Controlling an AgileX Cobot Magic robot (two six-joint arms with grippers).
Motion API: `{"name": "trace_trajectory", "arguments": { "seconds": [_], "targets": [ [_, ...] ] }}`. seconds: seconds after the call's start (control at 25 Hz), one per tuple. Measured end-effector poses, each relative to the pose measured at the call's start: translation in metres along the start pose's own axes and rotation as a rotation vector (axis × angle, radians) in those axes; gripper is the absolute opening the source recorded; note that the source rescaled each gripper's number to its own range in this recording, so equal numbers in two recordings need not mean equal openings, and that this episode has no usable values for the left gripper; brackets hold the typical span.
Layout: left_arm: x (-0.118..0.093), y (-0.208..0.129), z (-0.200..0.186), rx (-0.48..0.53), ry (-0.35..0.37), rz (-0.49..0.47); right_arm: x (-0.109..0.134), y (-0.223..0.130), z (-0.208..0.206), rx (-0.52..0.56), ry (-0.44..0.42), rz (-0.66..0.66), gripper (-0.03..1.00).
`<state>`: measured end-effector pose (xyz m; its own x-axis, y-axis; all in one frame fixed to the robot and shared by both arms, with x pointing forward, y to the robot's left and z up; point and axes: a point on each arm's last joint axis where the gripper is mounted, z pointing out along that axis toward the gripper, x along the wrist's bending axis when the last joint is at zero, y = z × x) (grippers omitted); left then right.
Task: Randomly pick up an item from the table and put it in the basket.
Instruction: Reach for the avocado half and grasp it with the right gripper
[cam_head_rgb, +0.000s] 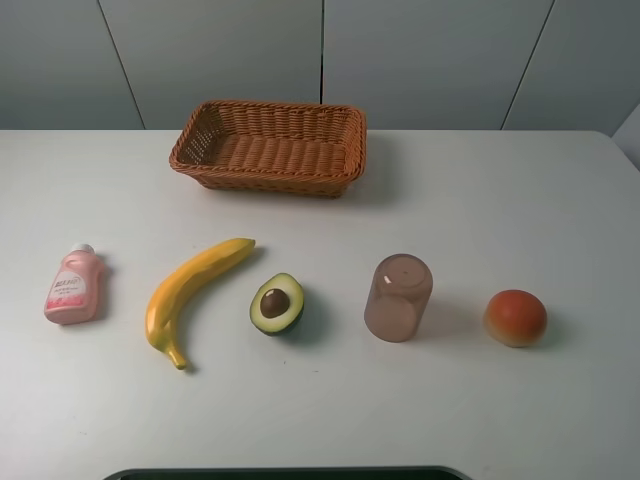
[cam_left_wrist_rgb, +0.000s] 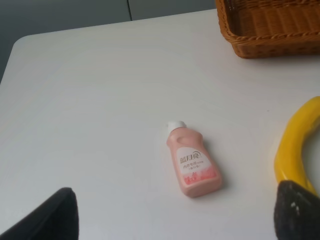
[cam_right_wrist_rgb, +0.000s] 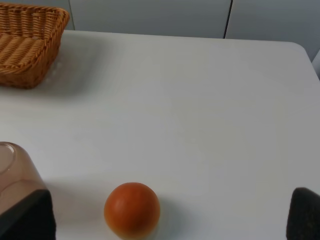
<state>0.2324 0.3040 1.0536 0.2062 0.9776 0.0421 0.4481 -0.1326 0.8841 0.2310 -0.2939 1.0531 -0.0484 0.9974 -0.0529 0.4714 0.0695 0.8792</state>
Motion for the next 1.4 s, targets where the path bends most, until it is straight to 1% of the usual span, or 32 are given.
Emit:
{"name": "trace_trajectory", "arguments": {
  "seconds": [0.92, 1.28, 1.4],
  "targets": [
    [0.0, 0.0, 0.0, 0.0, 0.0, 0.0, 0.0, 0.0, 0.0, 0.0, 0.0, 0.0, 1.0],
    [0.0, 0.0, 0.0, 0.0, 0.0, 0.0, 0.0009, 0.0001, 0.0, -0.001, 0.01, 0.005, 1.0],
    [0.0, 0.0, 0.0, 0.0, 0.0, 0.0, 0.0021, 0.0003, -0.0001, -0.002, 0.023, 0.025, 1.0]
  ]
}}
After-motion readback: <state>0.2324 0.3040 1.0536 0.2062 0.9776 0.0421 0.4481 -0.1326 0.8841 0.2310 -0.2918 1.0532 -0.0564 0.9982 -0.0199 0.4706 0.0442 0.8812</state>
